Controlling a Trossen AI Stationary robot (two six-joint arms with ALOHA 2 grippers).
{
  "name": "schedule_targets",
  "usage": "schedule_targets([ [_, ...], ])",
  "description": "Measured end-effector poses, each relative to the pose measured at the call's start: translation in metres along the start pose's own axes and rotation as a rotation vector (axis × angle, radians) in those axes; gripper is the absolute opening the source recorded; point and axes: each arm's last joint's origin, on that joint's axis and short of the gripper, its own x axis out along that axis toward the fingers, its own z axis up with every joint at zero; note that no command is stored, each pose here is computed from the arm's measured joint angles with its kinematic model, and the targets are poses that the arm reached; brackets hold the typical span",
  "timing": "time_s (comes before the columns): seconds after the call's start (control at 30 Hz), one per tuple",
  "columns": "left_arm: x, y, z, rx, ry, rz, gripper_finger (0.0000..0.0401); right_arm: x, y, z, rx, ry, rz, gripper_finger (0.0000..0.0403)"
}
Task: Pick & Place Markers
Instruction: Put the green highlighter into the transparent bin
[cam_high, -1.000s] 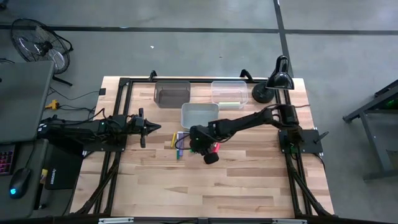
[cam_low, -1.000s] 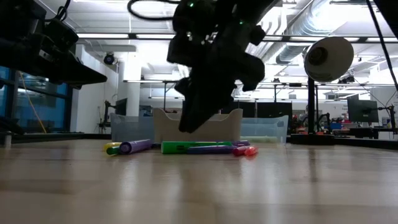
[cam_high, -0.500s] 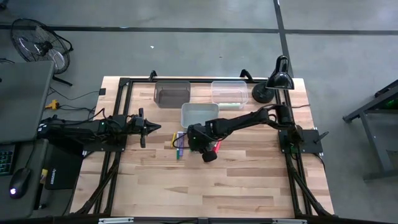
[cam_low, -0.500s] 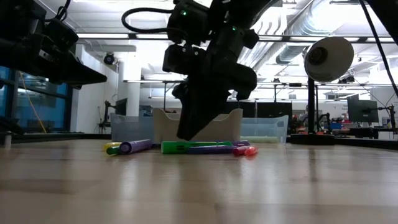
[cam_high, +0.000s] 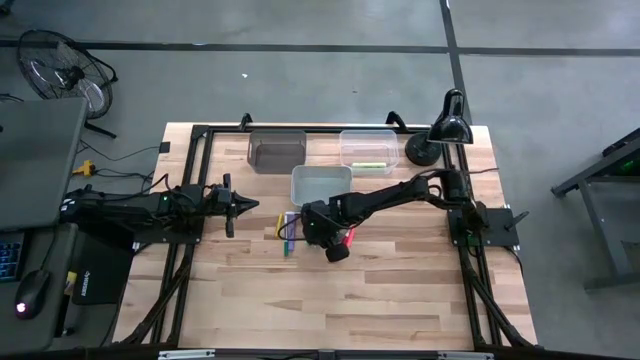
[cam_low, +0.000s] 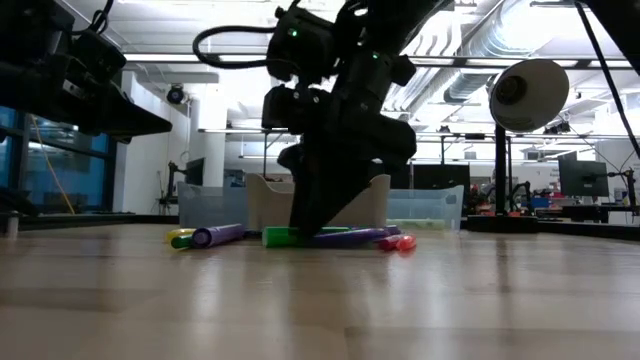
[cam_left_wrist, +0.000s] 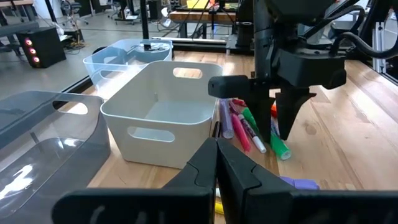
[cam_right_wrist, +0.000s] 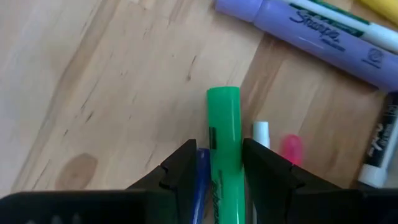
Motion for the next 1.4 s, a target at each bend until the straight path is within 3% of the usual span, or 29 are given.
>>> schedule_targets([
  [0.23, 0.0, 0.0, 0.0, 0.0, 0.0, 0.0, 0.0001, 0.003, 0.0, 0.0, 0.0, -0.002, -0.003, 0.0114],
  [0.6, 0.0, 0.0, 0.0, 0.0, 0.0, -0.001, 0.0001, 0.01, 0.0, -0.004, 0.002, 0.027, 0.0, 0.0071],
  [1.4, 0.0, 0.0, 0.0, 0.0, 0.0, -0.001, 0.0001, 0.009, 0.0, -0.005, 0.03, 0.049, -0.016, 0.0072],
])
